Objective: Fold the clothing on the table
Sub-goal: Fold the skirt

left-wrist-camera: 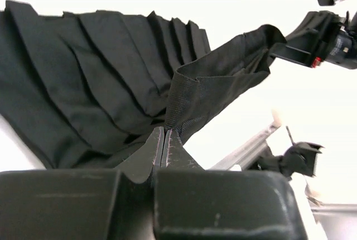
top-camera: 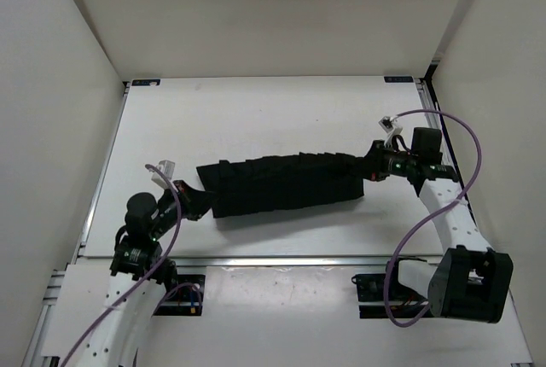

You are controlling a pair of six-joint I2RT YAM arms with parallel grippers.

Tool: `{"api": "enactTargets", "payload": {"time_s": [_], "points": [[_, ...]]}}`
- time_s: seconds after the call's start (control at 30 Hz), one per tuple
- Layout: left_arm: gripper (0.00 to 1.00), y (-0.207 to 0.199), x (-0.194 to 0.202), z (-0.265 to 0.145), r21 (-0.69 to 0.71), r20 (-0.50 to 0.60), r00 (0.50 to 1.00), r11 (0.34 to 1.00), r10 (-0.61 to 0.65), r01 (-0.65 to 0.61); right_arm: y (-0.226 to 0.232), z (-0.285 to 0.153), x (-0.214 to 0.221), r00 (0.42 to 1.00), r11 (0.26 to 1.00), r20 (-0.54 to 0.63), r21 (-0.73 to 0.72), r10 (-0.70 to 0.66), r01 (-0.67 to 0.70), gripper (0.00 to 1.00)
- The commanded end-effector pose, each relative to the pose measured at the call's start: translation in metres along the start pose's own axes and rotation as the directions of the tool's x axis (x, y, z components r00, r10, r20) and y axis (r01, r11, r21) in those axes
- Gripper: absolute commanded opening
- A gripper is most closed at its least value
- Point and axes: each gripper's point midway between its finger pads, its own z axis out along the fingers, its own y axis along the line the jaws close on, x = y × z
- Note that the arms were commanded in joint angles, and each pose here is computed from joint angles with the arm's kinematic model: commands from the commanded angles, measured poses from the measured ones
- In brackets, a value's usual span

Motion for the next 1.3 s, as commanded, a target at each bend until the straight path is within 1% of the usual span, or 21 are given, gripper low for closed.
{"api": "enactTargets", "payload": {"time_s": [0.0, 0.1, 0.23, 0.27, 0.33, 0.47, 0.63, 0.7, 0.73, 0.77, 0.8, 0.9, 0.93, 1.0, 1.03, 1.07, 1.13, 1.17, 1.2, 1.23, 1.27], "points": [[0.00, 0.026, 0.019, -0.017, -0.131, -0.030, 0.996, 0.988, -0.084, 0.079, -0.020, -0.010, -0.011, 0.998, 0.991, 0.053, 0.132, -0.045, 0.038, 0.00], [0.00, 0.028, 0.018, -0.014, -0.122, -0.020, 0.994, 0.987, -0.105, 0.102, -0.014, -0.005, -0.009, 0.998, 0.993, 0.042, 0.111, -0.054, 0.049, 0.00], [0.00, 0.038, 0.017, -0.002, -0.137, -0.012, 0.990, 0.981, -0.142, 0.140, -0.023, 0.001, -0.008, 0.999, 0.994, 0.036, 0.103, -0.024, 0.021, 0.00], [0.00, 0.039, 0.011, 0.001, -0.140, 0.009, 0.991, 0.981, -0.131, 0.131, -0.027, 0.002, -0.013, 0.999, 0.994, 0.037, 0.106, -0.023, 0.019, 0.00], [0.00, 0.051, 0.012, 0.008, -0.181, 0.006, 0.989, 0.973, -0.148, 0.147, -0.030, 0.005, -0.017, 0.999, 0.995, 0.036, 0.097, -0.006, 0.002, 0.00], [0.00, 0.056, 0.003, 0.017, -0.199, 0.022, 0.987, 0.967, -0.159, 0.160, -0.038, 0.015, -0.031, 0.998, 0.996, 0.032, 0.072, 0.046, -0.048, 0.00], [0.00, 0.051, -0.023, 0.030, -0.189, 0.095, 0.983, 0.967, -0.158, 0.174, -0.045, 0.035, -0.049, 0.998, 0.997, 0.011, 0.033, 0.065, -0.065, 0.00], [0.00, 0.050, -0.032, 0.034, -0.183, 0.121, 0.979, 0.965, -0.166, 0.187, -0.051, 0.044, -0.063, 0.998, 0.997, 0.013, 0.020, 0.069, -0.070, 0.00], [0.00, 0.053, -0.037, 0.036, -0.185, 0.139, 0.975, 0.962, -0.175, 0.199, -0.050, 0.047, -0.074, 0.999, 0.999, 0.023, 0.015, 0.047, -0.048, 0.00], [0.00, 0.057, -0.035, 0.037, -0.197, 0.140, 0.971, 0.955, -0.196, 0.221, -0.057, 0.053, -0.072, 0.997, 0.997, 0.008, 0.016, 0.078, -0.078, 0.00], [0.00, 0.056, -0.042, 0.041, -0.186, 0.156, 0.967, 0.955, -0.201, 0.229, -0.063, 0.059, -0.077, 0.996, 0.996, 0.005, 0.015, 0.085, -0.085, 0.00], [0.00, 0.069, -0.042, 0.050, -0.221, 0.162, 0.962, 0.942, -0.221, 0.254, -0.085, 0.075, -0.095, 0.995, 0.995, 0.014, 0.023, 0.094, -0.094, 0.00], [0.00, 0.077, -0.040, 0.054, -0.242, 0.164, 0.960, 0.935, -0.226, 0.261, -0.089, 0.078, -0.106, 0.997, 0.997, 0.028, 0.030, 0.072, -0.073, 0.00], [0.00, 0.082, -0.045, 0.063, -0.252, 0.173, 0.959, 0.931, -0.226, 0.265, -0.110, 0.097, -0.106, 0.993, 0.993, 0.006, 0.028, 0.114, -0.114, 0.00], [0.00, 0.088, -0.043, 0.070, -0.271, 0.171, 0.959, 0.925, -0.225, 0.266, -0.117, 0.097, -0.120, 0.993, 0.993, 0.032, 0.034, 0.113, -0.114, 0.01], [0.00, 0.094, -0.045, 0.077, -0.283, 0.183, 0.956, 0.920, -0.228, 0.273, -0.131, 0.108, -0.114, 0.989, 0.988, 0.014, 0.038, 0.146, -0.147, 0.00], [0.02, 0.108, -0.051, 0.088, -0.313, 0.222, 0.949, 0.905, -0.223, 0.287, -0.150, 0.124, -0.139, 0.991, 0.989, 0.052, 0.069, 0.126, -0.129, 0.00], [0.06, 0.117, -0.055, 0.097, -0.329, 0.234, 0.949, 0.902, -0.210, 0.280, -0.167, 0.134, -0.138, 0.990, 0.986, 0.052, 0.091, 0.134, -0.138, 0.16], [0.24, 0.125, -0.065, 0.101, -0.342, 0.258, 0.945, 0.896, -0.199, 0.283, -0.180, 0.142, -0.150, 0.988, 0.982, 0.079, 0.124, 0.134, -0.143, 0.33], [0.40, 0.131, -0.070, 0.111, -0.342, 0.259, 0.945, 0.896, -0.198, 0.282, -0.190, 0.145, -0.166, 0.985, 0.977, 0.121, 0.158, 0.123, -0.141, 0.72], [0.48, 0.136, -0.079, 0.119, -0.339, 0.273, 0.937, 0.889, -0.219, 0.307, -0.194, 0.140, -0.178, 0.981, 0.973, 0.151, 0.174, 0.124, -0.150, 0.99]]}}
